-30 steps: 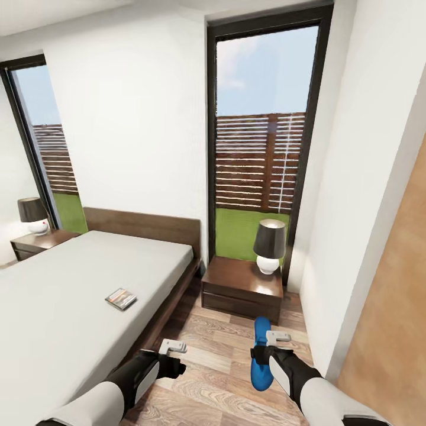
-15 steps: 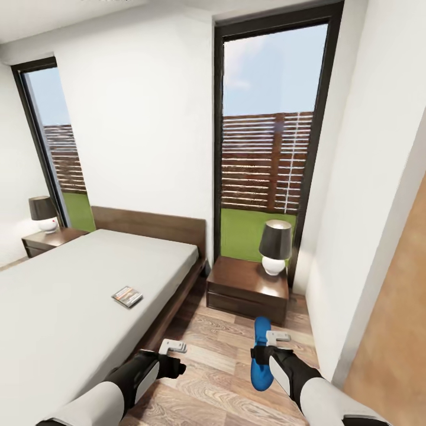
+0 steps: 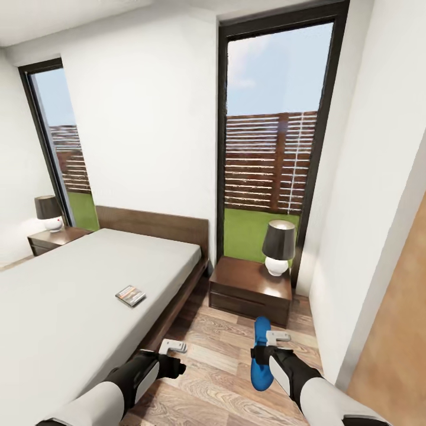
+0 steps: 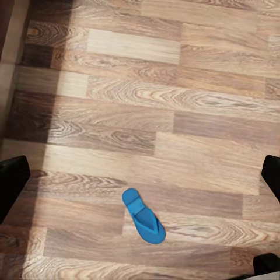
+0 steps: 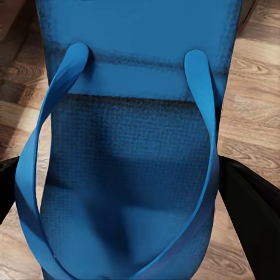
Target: In the bedroom, move the book from the bed onto either nightstand, and place the two sandals side by side next to the bed.
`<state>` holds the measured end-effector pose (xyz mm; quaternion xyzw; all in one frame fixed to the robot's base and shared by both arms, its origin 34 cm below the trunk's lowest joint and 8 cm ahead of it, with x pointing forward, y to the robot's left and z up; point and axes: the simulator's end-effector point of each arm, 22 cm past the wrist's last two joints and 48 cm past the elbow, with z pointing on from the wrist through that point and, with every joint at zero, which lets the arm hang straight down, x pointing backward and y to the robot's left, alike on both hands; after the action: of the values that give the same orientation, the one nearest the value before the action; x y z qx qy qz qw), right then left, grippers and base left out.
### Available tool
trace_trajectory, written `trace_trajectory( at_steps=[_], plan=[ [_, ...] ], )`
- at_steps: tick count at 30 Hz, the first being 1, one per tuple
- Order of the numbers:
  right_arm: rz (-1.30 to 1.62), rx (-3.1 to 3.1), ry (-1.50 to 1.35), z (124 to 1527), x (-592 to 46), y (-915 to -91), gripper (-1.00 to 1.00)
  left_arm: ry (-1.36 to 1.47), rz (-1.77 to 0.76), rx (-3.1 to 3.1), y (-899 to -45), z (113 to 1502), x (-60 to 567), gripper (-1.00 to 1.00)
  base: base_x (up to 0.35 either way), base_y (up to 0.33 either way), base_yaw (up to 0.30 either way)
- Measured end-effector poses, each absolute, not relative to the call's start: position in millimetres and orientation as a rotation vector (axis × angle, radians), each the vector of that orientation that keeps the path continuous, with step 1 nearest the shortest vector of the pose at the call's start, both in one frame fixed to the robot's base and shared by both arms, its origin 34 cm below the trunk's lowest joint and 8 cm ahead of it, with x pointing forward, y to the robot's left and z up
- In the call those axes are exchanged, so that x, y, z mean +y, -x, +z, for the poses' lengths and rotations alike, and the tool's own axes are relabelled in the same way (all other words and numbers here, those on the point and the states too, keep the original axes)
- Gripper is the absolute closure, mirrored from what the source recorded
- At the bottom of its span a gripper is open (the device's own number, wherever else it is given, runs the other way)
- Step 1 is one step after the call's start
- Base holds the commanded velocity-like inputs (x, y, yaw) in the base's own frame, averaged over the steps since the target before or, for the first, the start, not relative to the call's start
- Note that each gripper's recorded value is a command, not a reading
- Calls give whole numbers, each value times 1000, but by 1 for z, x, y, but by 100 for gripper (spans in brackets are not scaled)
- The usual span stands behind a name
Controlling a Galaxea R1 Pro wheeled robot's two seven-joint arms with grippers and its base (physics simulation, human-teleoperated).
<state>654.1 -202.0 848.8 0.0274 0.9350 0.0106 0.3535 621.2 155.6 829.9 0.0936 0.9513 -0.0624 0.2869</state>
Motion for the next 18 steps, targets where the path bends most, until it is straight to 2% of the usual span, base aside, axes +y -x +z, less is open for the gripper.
trace_trajectory(
  at_steps=[8, 18],
  plan=[
    [27, 2418, -71, 849, -202, -654, 100, -250, -167, 2542, -621, 830, 156, -100, 0, 0, 218],
    [27, 2418, -71, 849, -202, -654, 100, -250, -167, 2542, -621, 830, 156, -100, 0, 0, 53]
  ],
)
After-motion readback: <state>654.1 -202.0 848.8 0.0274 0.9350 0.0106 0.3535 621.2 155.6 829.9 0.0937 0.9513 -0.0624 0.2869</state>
